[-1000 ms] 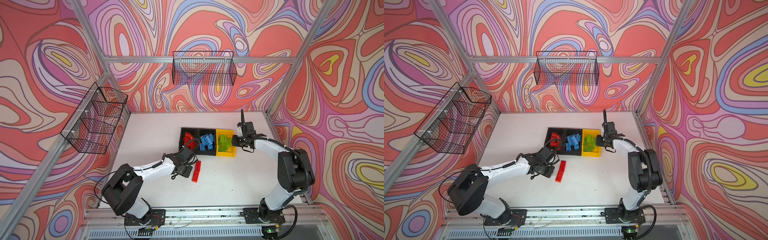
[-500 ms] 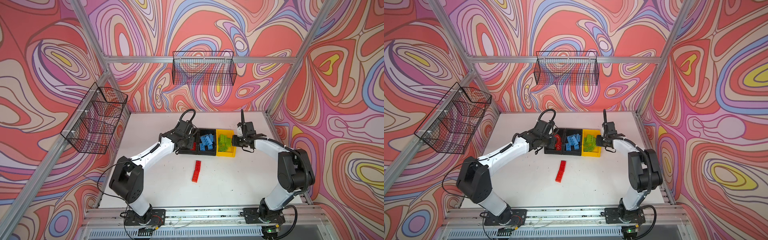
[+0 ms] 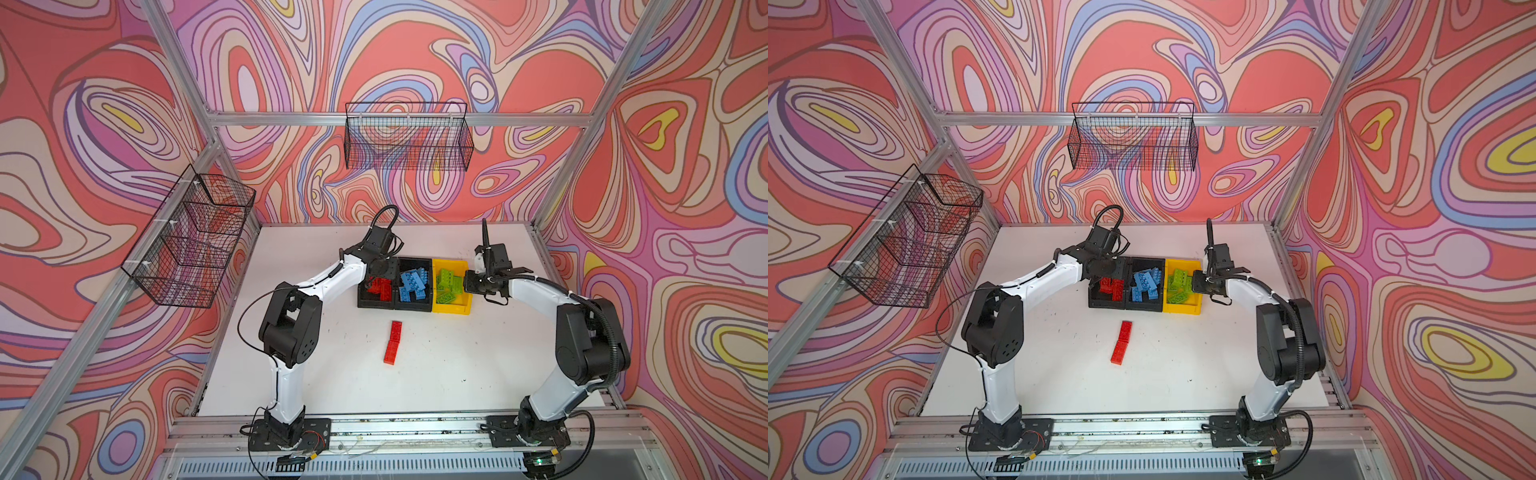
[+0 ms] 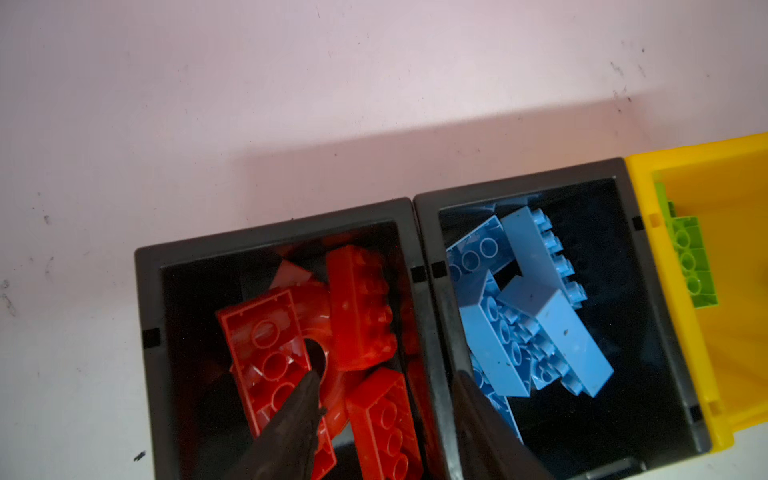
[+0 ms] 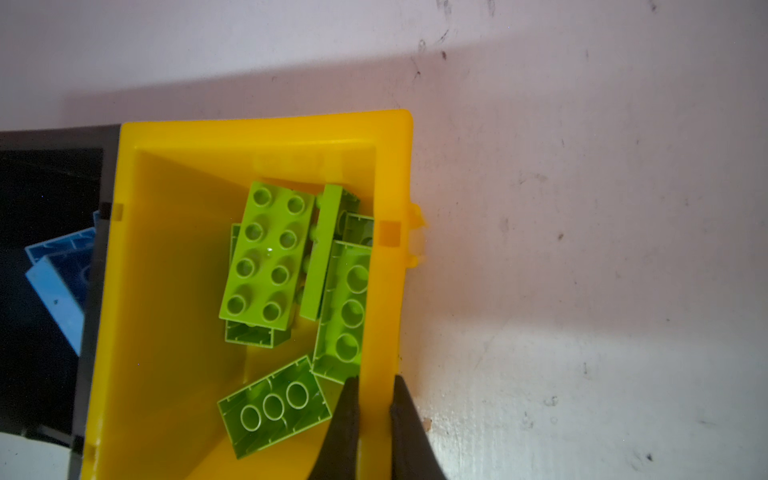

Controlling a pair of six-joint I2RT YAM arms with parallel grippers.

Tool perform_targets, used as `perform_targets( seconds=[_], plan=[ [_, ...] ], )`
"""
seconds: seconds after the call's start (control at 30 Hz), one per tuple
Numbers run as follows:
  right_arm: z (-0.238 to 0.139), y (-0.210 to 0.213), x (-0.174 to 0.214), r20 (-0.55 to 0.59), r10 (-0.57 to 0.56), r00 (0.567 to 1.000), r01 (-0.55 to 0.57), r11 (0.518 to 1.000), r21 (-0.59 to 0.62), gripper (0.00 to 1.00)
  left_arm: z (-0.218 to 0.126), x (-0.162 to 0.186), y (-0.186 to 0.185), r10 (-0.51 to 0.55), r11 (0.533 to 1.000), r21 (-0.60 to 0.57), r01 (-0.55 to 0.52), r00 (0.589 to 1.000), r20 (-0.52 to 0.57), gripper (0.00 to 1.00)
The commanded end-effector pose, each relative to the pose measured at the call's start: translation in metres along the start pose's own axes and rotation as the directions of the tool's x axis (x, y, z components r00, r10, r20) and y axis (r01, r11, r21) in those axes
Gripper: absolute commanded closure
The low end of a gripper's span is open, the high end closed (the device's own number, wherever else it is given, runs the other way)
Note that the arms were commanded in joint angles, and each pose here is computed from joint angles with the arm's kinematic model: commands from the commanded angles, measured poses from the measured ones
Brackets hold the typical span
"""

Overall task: Sort the legos into containers by color
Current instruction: 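Carry the red brick into the red black compartment and release, then move the left gripper down and grasp the joined red bricks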

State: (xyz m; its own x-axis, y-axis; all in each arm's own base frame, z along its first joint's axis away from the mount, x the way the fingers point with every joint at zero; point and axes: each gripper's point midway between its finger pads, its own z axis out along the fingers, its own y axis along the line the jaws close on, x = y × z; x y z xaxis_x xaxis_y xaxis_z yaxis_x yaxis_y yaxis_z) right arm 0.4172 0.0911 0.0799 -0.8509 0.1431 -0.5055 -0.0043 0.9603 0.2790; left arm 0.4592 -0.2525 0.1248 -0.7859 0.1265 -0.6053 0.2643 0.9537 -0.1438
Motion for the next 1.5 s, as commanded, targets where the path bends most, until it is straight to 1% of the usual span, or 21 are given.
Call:
perform_targets(
  seconds=[0.0, 0.17, 0.23, 0.37, 0.5, 0.6, 0.7, 0.87, 0.97, 1.07, 1.13, 1.2, 1.27, 1.37, 1.47],
  plan=[
    [-0.008, 0.007, -0.005, 0.022, -0.004, 1.000, 0.004, 1.000, -0.023, 0.98, -0.014, -0.021, 0.000, 0.003, 1.000, -0.002, -0.003, 0.998, 0.062, 0.42],
    [-0.010, 0.004, -0.005, 0.023, -0.008, 1.000, 0.008, 1.000, -0.012, 0.98, -0.042, -0.011, 0.001, 0.020, 1.000, 0.013, -0.021, 0.997, 0.069, 0.43],
    [-0.009, 0.004, -0.005, 0.020, -0.009, 1.000, 0.010, 1.000, -0.009, 0.98, -0.054, 0.005, 0.002, 0.019, 0.999, 0.031, -0.020, 0.999, 0.047, 0.44],
    [-0.007, 0.004, -0.003, 0.016, -0.007, 1.000, 0.007, 1.000, -0.010, 0.98, -0.077, 0.052, 0.003, 0.019, 0.999, 0.040, -0.019, 1.000, -0.016, 0.45],
    [-0.005, 0.003, 0.000, 0.006, -0.004, 1.000, 0.004, 1.000, -0.011, 0.98, -0.093, 0.108, -0.013, 0.037, 0.998, 0.060, -0.031, 0.993, -0.108, 0.44],
    [-0.004, 0.003, 0.001, 0.003, -0.004, 1.000, 0.004, 1.000, -0.010, 0.98, -0.097, 0.147, -0.026, 0.040, 0.998, 0.062, -0.029, 0.983, -0.180, 0.44],
    [-0.004, 0.003, 0.001, 0.002, -0.007, 1.000, 0.007, 1.000, -0.012, 0.98, -0.094, 0.177, -0.032, 0.023, 0.998, 0.057, -0.010, 0.971, -0.238, 0.43],
    [-0.002, 0.003, 0.003, -0.006, -0.011, 1.000, 0.011, 1.000, -0.013, 0.98, -0.087, 0.212, -0.042, 0.052, 0.998, 0.040, -0.042, 0.949, -0.312, 0.42],
    [-0.002, 0.003, 0.003, -0.007, -0.012, 1.000, 0.012, 1.000, -0.011, 0.98, -0.079, 0.226, -0.050, 0.065, 0.997, 0.053, -0.049, 0.931, -0.359, 0.42],
    [-0.002, 0.003, 0.004, -0.014, -0.013, 1.000, 0.013, 1.000, -0.012, 0.98, -0.077, 0.231, -0.061, 0.090, 0.995, 0.072, -0.067, 0.919, -0.384, 0.41],
    [-0.001, 0.002, 0.004, -0.015, -0.013, 1.000, 0.013, 1.000, -0.010, 0.98, -0.074, 0.238, -0.062, 0.099, 0.995, 0.067, -0.078, 0.906, -0.411, 0.41],
    [0.000, 0.002, 0.006, -0.020, -0.013, 1.000, 0.012, 1.000, -0.008, 0.98, -0.070, 0.248, -0.057, 0.085, 0.996, 0.038, -0.077, 0.895, -0.439, 0.41],
    [0.000, 0.001, 0.006, -0.021, -0.011, 1.000, 0.011, 1.000, -0.008, 0.98, -0.068, 0.253, -0.053, 0.072, 0.997, 0.020, -0.070, 0.892, -0.446, 0.41],
    [0.001, 0.003, 0.003, -0.021, -0.015, 1.000, 0.015, 1.000, -0.011, 0.98, -0.063, 0.253, -0.055, 0.070, 0.997, 0.026, -0.066, 0.894, -0.442, 0.41],
    [0.001, 0.003, 0.000, -0.018, -0.017, 1.000, 0.017, 1.000, -0.011, 0.98, -0.055, 0.259, -0.056, 0.080, 0.997, 0.022, -0.079, 0.884, -0.461, 0.42]
  ],
)
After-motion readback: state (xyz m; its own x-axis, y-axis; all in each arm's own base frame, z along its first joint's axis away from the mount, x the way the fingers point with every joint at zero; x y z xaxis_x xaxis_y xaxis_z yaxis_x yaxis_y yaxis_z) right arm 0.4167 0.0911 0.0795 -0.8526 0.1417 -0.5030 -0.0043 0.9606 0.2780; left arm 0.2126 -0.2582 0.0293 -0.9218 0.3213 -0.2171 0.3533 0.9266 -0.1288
